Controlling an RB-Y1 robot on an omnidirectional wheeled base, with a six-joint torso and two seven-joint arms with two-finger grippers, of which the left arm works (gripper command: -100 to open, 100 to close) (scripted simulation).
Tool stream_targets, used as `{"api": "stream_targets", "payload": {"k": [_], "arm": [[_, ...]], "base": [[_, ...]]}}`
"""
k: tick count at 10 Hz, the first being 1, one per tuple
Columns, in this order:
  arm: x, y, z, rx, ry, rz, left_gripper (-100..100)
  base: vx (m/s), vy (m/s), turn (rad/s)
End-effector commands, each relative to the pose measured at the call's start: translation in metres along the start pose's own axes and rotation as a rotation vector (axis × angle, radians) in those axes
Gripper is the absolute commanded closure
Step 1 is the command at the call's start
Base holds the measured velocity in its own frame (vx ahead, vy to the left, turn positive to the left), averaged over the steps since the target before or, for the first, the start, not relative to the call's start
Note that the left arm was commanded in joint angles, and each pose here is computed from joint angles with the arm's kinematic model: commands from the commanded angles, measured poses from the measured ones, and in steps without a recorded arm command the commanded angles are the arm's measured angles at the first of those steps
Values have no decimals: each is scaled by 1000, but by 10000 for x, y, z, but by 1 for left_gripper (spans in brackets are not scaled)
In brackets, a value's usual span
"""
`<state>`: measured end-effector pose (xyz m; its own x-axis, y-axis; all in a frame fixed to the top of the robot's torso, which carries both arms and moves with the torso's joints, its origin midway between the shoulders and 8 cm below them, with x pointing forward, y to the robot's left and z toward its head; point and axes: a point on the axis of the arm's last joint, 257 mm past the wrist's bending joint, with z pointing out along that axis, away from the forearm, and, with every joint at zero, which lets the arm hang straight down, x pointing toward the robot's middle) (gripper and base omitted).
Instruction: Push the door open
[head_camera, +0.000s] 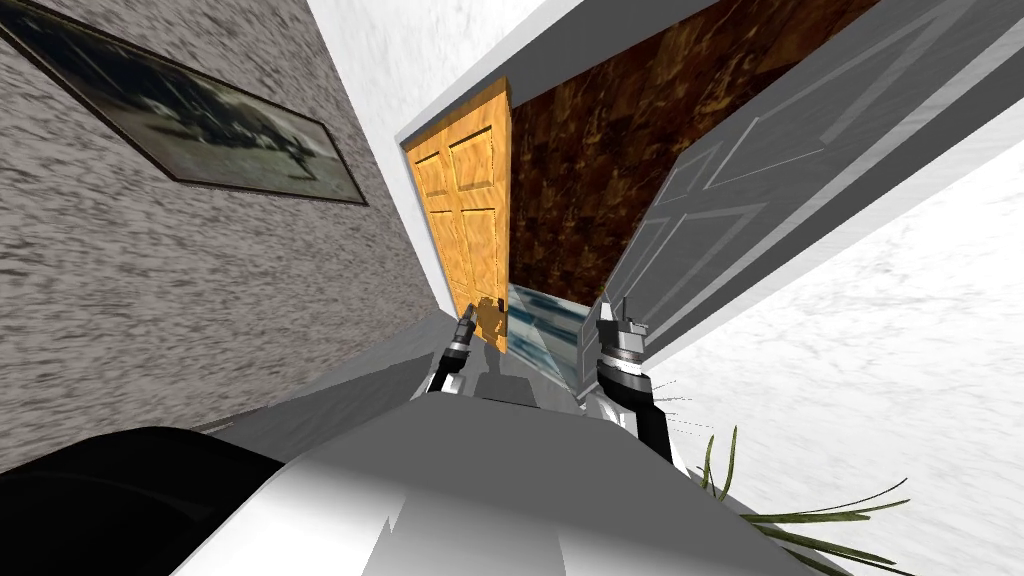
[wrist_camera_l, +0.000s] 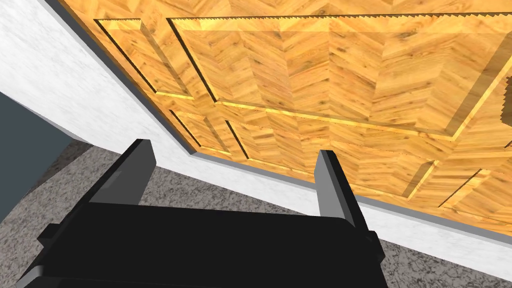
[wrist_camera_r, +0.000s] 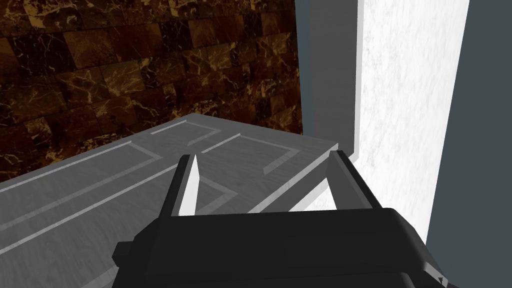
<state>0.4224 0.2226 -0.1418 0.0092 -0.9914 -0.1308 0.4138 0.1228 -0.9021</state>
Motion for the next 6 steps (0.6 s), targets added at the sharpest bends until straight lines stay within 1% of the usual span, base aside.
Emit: {"api": "stream_targets", "payload": {"k": [1, 2, 3, 4, 5, 6], "arm": [[61, 149, -53, -25, 13, -13, -100], [106, 241, -76, -39, 22, -22, -100], [108, 258, -82, -43, 22, -22, -100], [154, 367, -114, -61, 31, -31, -100], [200, 458, -141, -75, 39, -39, -100], [201, 474, -149, -79, 39, -39, -100]], "base": [[70, 52, -80], [72, 72, -99], [42, 55, -40], [51, 55, -50], [81, 72, -114], [53, 50, -30]]}}
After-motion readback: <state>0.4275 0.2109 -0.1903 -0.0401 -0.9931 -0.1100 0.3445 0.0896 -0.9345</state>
